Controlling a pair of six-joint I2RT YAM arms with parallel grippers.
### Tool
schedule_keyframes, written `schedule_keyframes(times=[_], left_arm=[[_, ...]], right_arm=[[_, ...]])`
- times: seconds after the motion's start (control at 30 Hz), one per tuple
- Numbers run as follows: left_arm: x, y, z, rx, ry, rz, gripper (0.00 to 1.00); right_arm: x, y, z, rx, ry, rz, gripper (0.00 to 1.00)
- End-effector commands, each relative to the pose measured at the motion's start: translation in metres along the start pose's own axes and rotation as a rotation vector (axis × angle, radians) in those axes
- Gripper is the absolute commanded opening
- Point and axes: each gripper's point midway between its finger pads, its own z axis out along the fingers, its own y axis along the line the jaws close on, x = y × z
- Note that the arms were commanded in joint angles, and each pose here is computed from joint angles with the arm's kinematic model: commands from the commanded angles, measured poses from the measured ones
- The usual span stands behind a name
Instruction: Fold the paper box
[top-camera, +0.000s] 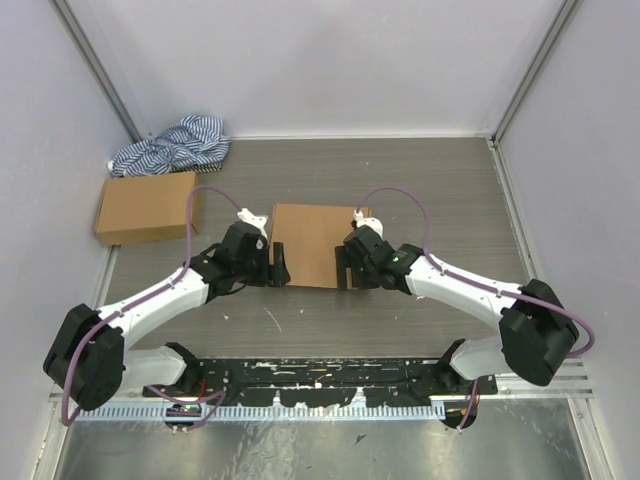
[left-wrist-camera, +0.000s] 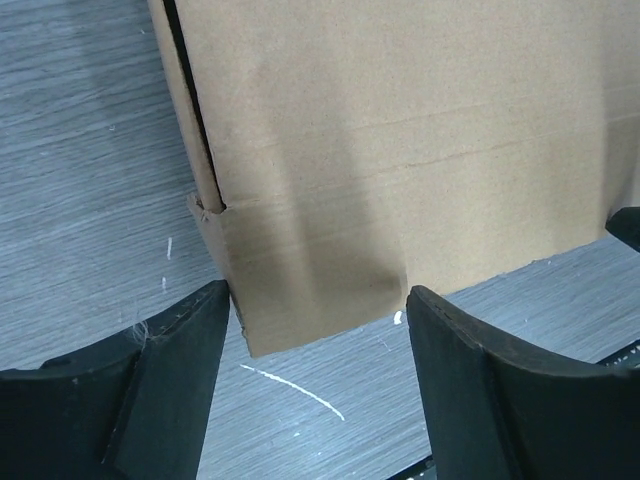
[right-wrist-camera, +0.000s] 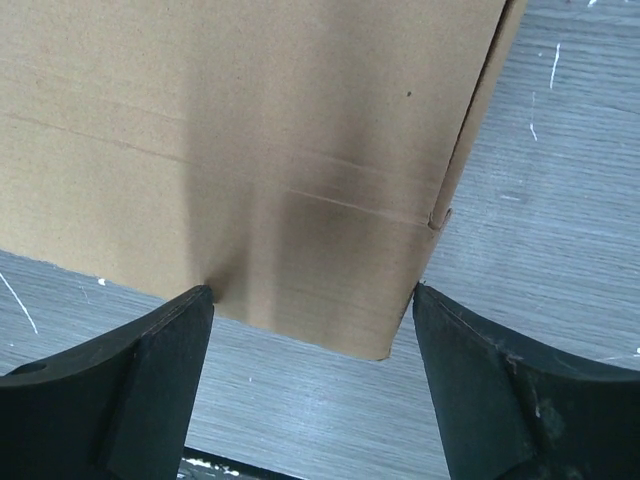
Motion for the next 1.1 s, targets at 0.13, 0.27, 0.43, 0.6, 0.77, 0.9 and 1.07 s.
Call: schedule_keyframes(times=[0.13,0.27,0.43,0.6,0.77,0.9,1.07], left_arm=[[-0.011,-0.021,-0.013,0.044,0.012,0.000,0.76],[-0.009,-0.020,-0.017,0.023,0.026,0.001,0.76],[-0.007,-0.022,-0.018,0.018,0.035,0.007,0.76],[-0.005,-0.024,-0.020,0.020,0.043,0.013,0.75],[-0.006,-0.023,-0.022,0.010,0.043,0.015,0.75],[-0.007,-0.023,-0.023,0.005,0.048,0.017,0.75],[-0.006,-0.023,-0.025,-0.004,0.059,0.020,0.75]], right_arm=[[-0.027,0.018,-0.029,-0.059,-0.071,0.032,0.85],[-0.028,0.019,-0.034,-0.065,-0.061,0.032,0.85],[-0.030,0.020,-0.036,-0.064,-0.063,0.027,0.85],[-0.030,0.023,-0.033,-0.078,-0.061,0.016,0.85],[-0.028,0.025,-0.033,-0.094,-0.058,0.010,0.85],[-0.028,0.022,-0.035,-0.079,-0.054,0.010,0.85],[-0.024,0.019,-0.035,-0.059,-0.032,0.001,0.85]])
